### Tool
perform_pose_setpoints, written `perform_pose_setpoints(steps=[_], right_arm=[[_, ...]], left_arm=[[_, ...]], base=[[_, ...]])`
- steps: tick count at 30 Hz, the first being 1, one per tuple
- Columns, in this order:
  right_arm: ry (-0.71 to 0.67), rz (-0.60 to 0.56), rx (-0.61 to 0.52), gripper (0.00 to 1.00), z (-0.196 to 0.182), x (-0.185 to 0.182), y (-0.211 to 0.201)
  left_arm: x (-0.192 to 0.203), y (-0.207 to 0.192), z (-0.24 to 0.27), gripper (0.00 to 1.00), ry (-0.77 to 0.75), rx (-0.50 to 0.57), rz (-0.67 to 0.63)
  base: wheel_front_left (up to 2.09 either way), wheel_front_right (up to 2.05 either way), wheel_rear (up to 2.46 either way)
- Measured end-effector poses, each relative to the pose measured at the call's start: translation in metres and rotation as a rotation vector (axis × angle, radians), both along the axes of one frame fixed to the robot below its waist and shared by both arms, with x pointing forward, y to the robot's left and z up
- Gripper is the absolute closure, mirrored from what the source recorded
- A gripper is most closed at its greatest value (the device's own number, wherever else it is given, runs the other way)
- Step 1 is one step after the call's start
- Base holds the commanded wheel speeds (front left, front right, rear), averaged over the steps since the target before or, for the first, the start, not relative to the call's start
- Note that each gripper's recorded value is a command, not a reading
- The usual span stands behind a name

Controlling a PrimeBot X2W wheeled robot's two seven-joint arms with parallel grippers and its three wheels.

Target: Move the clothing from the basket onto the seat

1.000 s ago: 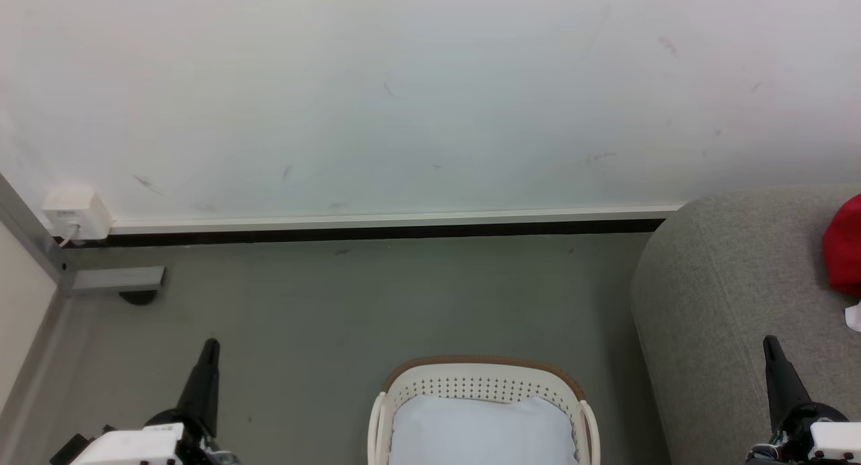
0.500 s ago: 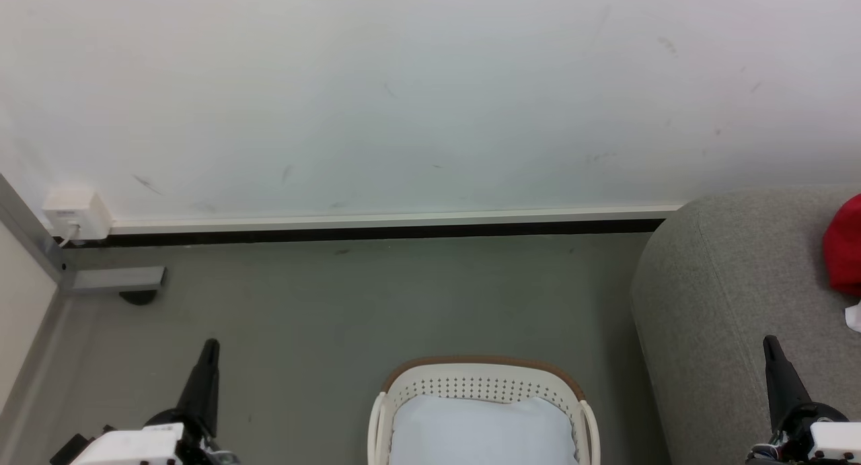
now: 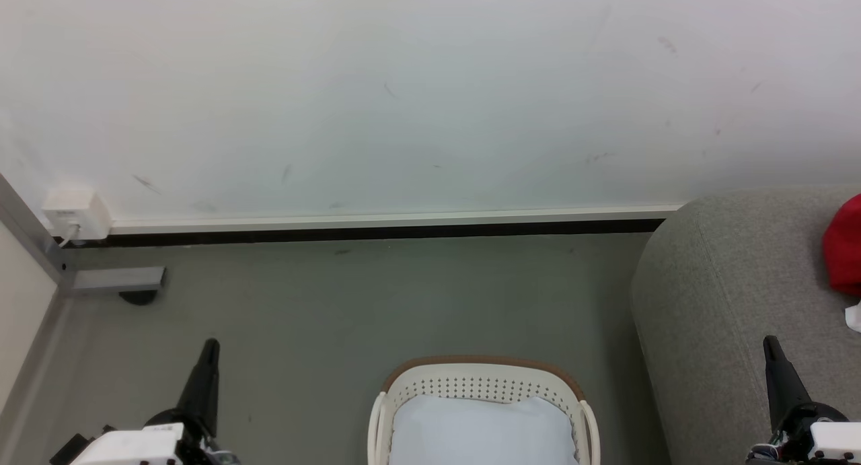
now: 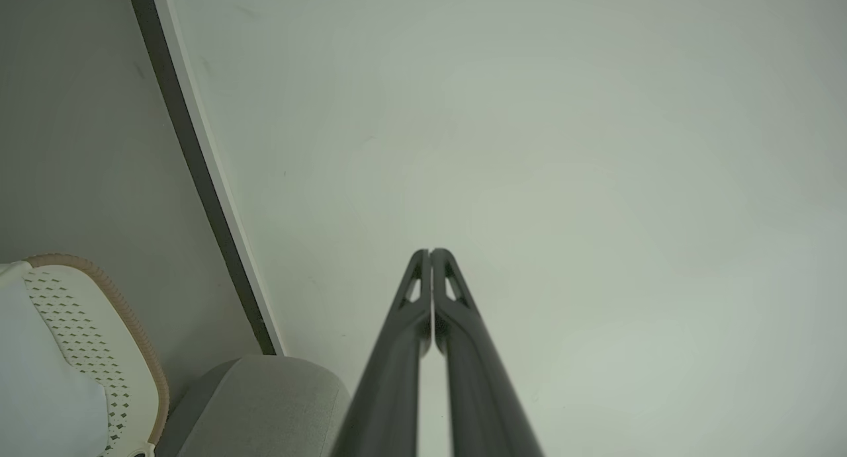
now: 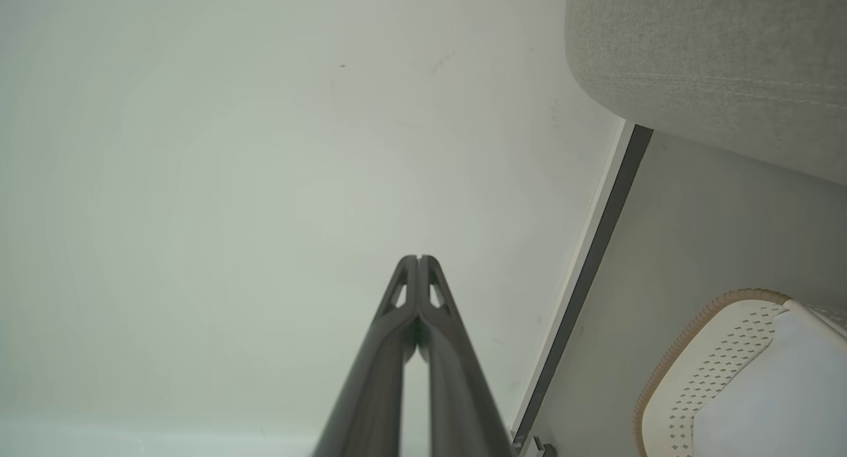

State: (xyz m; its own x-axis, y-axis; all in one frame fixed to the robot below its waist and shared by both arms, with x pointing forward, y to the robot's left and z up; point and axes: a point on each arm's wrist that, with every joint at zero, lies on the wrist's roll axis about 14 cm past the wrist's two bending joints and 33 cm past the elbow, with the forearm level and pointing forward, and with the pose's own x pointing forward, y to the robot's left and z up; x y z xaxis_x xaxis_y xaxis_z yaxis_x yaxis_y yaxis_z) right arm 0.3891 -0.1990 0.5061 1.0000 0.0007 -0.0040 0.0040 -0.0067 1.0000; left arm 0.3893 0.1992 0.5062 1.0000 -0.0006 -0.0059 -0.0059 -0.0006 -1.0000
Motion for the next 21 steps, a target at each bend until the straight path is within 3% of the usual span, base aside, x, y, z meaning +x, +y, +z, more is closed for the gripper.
perform_pose_setpoints(steps=[21], right_arm=[[0.0,0.0,0.0,1.0,0.0,0.0,0.0]], left_arm=[[0.0,0.0,0.0,1.0,0.0,0.0,0.0]], base=[[0.0,0.0,0.0]])
